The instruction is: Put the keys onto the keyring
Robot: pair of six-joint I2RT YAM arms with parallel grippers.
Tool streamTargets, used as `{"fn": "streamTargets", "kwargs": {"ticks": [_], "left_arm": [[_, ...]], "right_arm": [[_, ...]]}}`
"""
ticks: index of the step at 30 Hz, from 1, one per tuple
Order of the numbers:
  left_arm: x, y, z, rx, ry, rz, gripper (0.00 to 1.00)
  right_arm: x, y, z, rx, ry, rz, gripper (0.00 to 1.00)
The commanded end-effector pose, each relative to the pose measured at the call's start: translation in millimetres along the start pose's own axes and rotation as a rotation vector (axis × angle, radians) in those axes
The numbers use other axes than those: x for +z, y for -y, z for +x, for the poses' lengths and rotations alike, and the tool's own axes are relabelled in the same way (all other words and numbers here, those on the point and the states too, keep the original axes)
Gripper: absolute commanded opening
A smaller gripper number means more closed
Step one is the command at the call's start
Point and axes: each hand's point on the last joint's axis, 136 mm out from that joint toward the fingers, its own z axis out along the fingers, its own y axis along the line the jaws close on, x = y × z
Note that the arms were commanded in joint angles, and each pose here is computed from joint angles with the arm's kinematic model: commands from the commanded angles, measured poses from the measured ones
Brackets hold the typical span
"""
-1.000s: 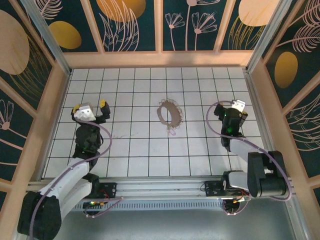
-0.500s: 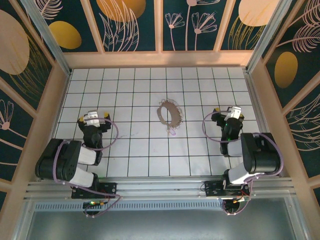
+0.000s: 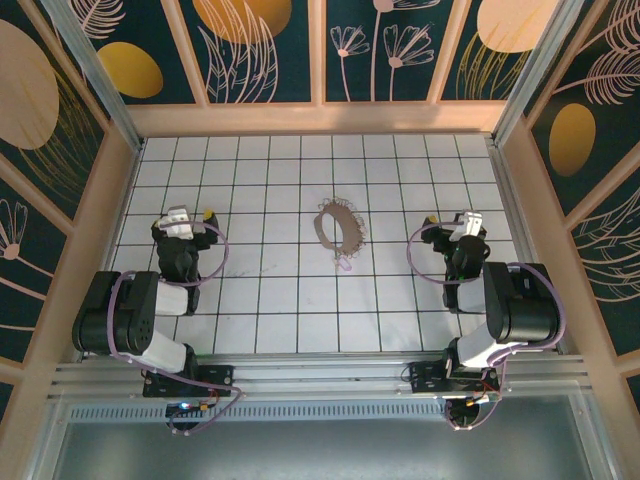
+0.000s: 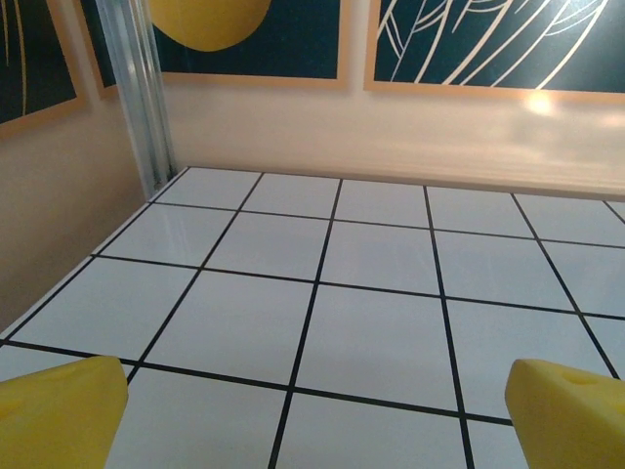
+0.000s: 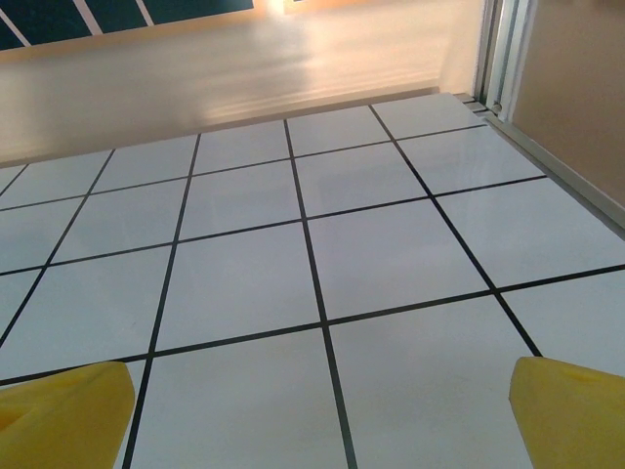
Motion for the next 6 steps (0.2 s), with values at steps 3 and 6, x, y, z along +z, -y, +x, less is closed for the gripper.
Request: {"fn": "streamTargets", "kwargs": {"ticks": [3,6], "left_arm": [[1.3,2.5,-0.8,-0.02,0.001,0.018,0.99],[-0.2,2.3,-1.5,-0.021,0.006,0.018,0.99]], "right_arm": [[3.6,-6.8,-15.8,-0.002,0.052,-0.035,0.99],[2.6,-7.7,-16.0,-0.006,0.056,-0.037,0.99]]}}
